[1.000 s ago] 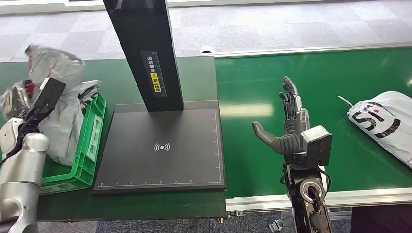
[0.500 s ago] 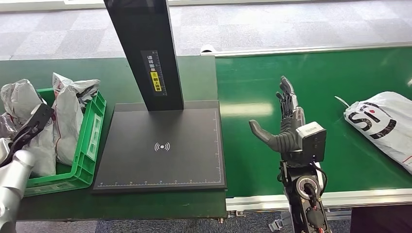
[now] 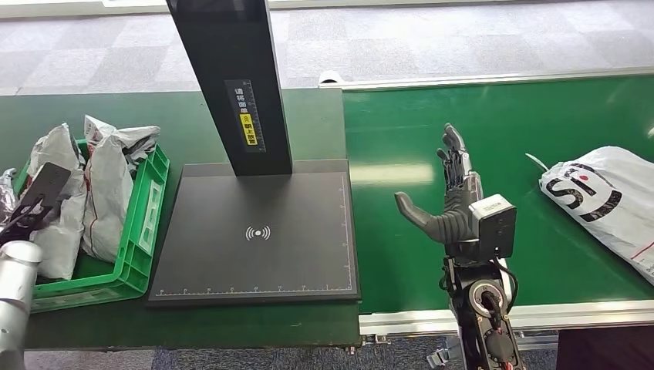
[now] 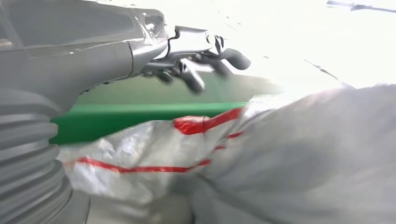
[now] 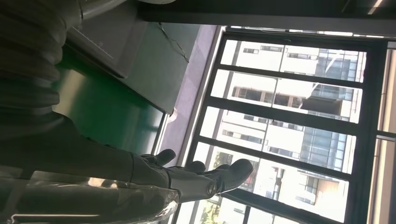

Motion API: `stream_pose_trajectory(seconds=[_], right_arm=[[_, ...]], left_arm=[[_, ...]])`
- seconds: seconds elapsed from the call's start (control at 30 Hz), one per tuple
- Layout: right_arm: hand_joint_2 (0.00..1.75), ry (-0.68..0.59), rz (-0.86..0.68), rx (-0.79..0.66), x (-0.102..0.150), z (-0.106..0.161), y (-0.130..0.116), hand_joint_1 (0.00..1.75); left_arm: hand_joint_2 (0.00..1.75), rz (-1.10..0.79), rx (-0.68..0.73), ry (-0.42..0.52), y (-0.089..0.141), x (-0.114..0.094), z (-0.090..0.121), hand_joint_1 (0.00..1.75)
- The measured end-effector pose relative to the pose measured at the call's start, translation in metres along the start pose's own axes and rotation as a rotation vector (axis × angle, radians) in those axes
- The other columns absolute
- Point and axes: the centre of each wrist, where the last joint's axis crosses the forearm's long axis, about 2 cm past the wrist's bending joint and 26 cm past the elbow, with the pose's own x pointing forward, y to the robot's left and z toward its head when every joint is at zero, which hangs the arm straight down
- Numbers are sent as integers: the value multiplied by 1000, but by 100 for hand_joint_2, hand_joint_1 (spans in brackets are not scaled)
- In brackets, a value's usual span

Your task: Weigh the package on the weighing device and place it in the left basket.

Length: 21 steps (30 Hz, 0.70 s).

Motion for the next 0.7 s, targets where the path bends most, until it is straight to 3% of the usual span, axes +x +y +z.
stream_pose_trajectory(seconds=[0.27, 0.53, 0.7], right_arm=[[175, -4, 1, -3, -1, 2, -2, 0], [175, -6, 4, -3, -2, 2, -3, 0], [175, 3, 5, -2, -4, 2, -3, 0]], left_arm=[[175, 255, 187, -154, 10, 27, -2, 0], [175, 393, 223, -234, 9, 36, 4, 0], [175, 715, 208, -398, -6, 44, 27, 0]])
